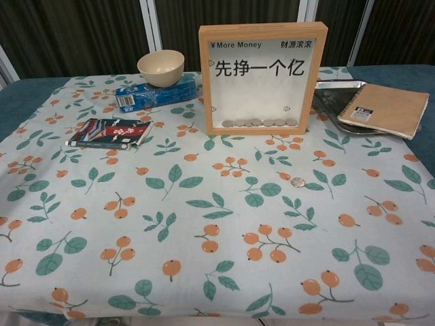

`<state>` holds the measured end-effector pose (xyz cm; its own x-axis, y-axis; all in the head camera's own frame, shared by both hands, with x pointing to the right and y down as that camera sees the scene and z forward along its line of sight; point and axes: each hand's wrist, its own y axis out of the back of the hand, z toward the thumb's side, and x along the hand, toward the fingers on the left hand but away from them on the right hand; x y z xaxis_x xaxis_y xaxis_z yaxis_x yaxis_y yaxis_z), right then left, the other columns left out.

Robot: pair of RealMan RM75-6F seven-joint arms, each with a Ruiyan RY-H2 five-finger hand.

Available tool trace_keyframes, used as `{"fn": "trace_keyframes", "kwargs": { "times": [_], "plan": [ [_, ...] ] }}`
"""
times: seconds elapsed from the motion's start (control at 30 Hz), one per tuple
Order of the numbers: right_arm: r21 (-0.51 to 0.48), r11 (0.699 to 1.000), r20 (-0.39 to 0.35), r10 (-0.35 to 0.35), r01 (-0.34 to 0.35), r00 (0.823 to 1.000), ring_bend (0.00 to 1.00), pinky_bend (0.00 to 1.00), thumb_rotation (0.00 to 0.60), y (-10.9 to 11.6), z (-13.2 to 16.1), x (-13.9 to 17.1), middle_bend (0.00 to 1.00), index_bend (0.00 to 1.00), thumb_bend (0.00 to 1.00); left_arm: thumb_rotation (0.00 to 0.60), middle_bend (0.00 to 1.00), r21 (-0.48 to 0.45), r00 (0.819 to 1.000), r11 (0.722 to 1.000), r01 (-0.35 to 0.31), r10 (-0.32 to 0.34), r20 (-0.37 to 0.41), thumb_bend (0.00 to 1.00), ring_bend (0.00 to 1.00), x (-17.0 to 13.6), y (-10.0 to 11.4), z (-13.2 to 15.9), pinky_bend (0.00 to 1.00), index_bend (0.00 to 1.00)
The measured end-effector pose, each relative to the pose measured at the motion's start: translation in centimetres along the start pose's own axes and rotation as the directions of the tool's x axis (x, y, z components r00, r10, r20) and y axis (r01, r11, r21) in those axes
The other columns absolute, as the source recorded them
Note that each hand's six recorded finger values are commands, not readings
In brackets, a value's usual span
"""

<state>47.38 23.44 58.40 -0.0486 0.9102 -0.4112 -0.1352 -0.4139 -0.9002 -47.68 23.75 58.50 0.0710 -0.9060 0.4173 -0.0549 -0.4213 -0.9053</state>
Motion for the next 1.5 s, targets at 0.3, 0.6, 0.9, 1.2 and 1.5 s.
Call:
{"fn": "trace_keyframes", "kwargs": {
  "times": [0.3,0.6,0.9,1.2,1.5],
  "plan": [
    [0.002,1.000,-0.023,-0.008,0.008,1.000,0.00,0.00,0.600,0.4,0.5,-0.5,0.00,0.00,0.40,0.600,0.00,0.001,1.000,1.000,-0.013,0.013,0.005,0.32,0.00,-0.2,0.2,0.2,0.00,0.00],
    [0.059,0.997,-0.100,-0.036,0.042,0.994,0.00,0.00,0.600,0.8,2.7,-1.7,0.00,0.00,0.40,0.600,0.00,0.007,1.000,1.000,-0.020,0.020,0.000,0.32,0.00,0.1,0.6,0.2,0.00,0.00],
    [0.119,0.990,-0.316,-0.040,0.081,0.948,0.00,0.00,0.600,1.7,11.1,-5.6,0.00,0.00,0.40,0.600,0.00,0.010,1.000,1.000,-0.025,0.025,0.006,0.32,0.00,0.0,0.5,0.7,0.00,0.00],
    [0.181,0.983,-0.426,0.107,-0.031,0.898,0.00,0.00,0.600,-2.2,20.3,-8.1,0.00,0.00,0.33,0.600,0.00,0.007,1.000,1.000,-0.028,0.028,-0.003,0.32,0.00,-0.1,0.7,0.5,0.00,0.00],
    [0.187,0.980,-0.433,0.140,-0.063,0.890,0.00,0.00,0.600,-5.2,24.6,-9.4,0.00,0.05,0.32,0.600,0.00,0.004,1.000,1.000,-0.023,0.023,-0.016,0.32,0.00,-0.3,0.6,0.0,0.00,0.00]
  ]
}}
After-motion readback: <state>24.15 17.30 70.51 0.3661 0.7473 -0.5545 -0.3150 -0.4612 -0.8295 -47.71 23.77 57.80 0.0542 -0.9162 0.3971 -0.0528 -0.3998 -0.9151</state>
